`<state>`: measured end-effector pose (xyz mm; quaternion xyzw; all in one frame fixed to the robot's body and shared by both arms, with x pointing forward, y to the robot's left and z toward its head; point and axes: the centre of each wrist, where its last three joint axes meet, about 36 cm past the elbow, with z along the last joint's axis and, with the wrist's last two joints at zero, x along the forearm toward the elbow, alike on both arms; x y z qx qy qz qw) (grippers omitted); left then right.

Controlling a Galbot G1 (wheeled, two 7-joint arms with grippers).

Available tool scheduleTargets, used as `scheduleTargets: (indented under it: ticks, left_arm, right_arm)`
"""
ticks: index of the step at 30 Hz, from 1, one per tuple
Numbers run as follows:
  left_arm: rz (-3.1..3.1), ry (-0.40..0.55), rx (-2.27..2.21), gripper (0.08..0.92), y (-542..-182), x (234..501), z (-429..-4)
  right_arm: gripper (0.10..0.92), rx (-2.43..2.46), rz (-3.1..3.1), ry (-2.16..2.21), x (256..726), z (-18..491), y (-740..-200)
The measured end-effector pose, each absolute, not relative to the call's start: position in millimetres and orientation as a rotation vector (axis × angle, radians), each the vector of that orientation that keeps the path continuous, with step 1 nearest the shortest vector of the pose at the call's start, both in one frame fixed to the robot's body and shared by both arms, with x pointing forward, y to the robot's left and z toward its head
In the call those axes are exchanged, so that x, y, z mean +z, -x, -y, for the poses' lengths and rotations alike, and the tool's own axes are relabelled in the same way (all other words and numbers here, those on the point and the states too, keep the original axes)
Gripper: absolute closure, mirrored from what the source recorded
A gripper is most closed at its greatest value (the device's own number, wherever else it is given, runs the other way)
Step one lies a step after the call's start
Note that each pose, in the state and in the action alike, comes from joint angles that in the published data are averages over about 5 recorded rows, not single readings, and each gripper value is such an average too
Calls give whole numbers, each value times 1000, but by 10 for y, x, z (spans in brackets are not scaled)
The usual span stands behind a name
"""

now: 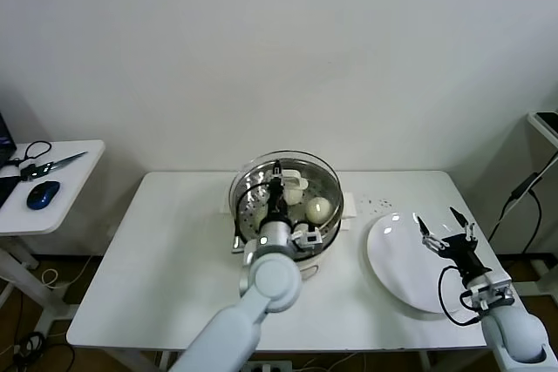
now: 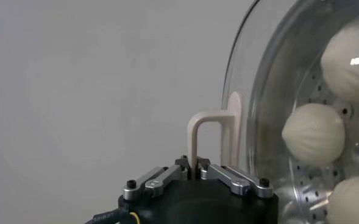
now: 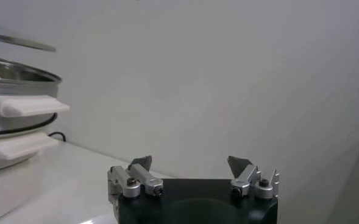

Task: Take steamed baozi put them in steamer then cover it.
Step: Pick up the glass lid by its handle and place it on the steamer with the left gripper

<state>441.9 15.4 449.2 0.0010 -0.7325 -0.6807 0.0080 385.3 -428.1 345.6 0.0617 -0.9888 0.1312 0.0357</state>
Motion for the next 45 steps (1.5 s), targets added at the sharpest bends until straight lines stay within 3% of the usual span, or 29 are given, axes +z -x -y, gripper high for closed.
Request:
scheduleTargets:
  ticks: [18, 45]
  left_arm:
    - [2248, 40, -2132, 849, -4466, 4301, 23]
    - [2208, 23, -2169, 849, -4525, 4201, -41]
  right_arm:
    - [200, 413, 3034, -187, 3432, 4296, -3855]
    - [200, 430, 3032, -197, 3414, 4289, -3860]
